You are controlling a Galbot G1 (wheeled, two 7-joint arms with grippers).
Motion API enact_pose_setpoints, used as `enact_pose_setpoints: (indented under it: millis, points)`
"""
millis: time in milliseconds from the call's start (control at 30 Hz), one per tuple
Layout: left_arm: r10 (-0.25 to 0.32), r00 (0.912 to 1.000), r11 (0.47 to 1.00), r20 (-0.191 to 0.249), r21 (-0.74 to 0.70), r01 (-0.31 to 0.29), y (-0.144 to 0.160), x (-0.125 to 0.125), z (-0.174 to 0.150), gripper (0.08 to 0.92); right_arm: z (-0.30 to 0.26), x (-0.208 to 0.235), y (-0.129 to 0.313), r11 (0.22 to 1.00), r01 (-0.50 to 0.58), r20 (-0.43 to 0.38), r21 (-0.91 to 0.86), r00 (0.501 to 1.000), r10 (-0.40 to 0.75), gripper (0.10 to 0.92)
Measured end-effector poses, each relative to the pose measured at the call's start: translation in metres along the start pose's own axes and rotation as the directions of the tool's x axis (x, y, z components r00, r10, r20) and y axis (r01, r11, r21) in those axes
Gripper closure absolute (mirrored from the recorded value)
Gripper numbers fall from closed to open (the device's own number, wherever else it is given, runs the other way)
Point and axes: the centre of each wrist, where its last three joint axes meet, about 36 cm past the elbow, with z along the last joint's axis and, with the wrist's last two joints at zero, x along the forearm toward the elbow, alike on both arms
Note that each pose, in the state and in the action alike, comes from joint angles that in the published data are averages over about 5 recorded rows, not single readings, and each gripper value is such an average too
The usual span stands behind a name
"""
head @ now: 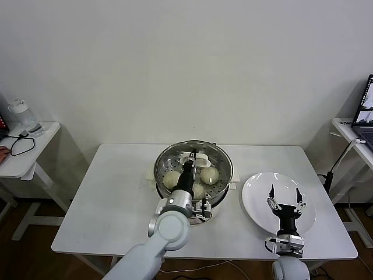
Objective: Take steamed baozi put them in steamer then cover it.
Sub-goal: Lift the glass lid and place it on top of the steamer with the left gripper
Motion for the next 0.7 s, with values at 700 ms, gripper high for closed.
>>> enact_pose_setpoints:
  millis: [700]
  points:
    - [0.005,1.0000,1.000,-0.008,-0.026,-0.005,-0.013,-0.005,0.005,0.812,0.001,-0.001,0.000,1.000,-0.001,0.005,0.000,1.000,0.001,0.200]
